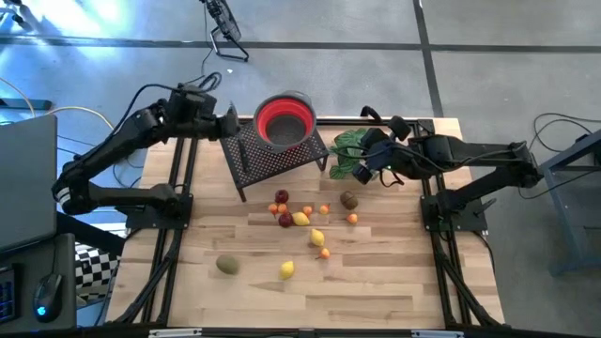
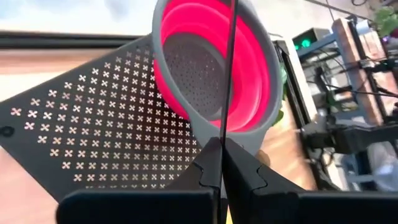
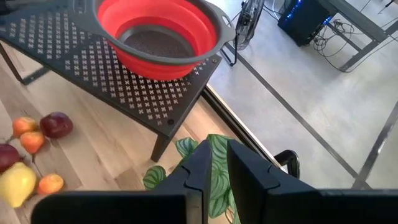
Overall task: Pick & Place Fruit
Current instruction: Put the black knife on the shelf
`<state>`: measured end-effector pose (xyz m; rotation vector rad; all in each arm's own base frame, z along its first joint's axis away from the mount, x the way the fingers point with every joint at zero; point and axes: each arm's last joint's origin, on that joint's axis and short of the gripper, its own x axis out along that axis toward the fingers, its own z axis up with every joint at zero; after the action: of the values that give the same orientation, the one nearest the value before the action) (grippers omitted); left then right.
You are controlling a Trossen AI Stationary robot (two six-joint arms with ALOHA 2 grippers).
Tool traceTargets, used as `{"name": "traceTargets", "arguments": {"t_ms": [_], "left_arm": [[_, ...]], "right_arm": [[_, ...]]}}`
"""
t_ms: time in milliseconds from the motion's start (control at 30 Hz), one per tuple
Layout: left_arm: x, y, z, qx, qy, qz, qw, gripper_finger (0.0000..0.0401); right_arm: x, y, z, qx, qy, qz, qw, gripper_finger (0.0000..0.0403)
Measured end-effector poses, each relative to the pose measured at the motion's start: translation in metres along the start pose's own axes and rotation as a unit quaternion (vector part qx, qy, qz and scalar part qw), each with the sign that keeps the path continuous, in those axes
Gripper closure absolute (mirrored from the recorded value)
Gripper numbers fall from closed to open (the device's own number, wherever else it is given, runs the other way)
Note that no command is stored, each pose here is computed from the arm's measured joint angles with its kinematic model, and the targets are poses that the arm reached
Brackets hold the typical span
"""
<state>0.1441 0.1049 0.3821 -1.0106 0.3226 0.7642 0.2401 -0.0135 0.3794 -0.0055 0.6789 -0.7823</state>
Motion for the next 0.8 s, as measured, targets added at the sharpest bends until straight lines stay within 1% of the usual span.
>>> {"name": "traceTargets", "arguments": {"t_ms": [200,500,800], "left_arm": [[0.015,0.021,0.017,-0.025,0.043,0.023,0.999,0.0401],[0.051,0.041,0.035,-0.048,0.116,0.019,0.992,0.0401],[0.079,0.065,0.050,-0.092,0.162,0.022,0.982,0.0401]], "right_arm": [[0.000,0.000,0.001,0.003,-0.004,0.002,1.000,0.0359],[0.000,0.000,0.001,0.004,-0.006,0.002,1.000,0.0359],[0.000,0.001,0.002,0.006,-0.008,0.003,1.000,0.0359]]}}
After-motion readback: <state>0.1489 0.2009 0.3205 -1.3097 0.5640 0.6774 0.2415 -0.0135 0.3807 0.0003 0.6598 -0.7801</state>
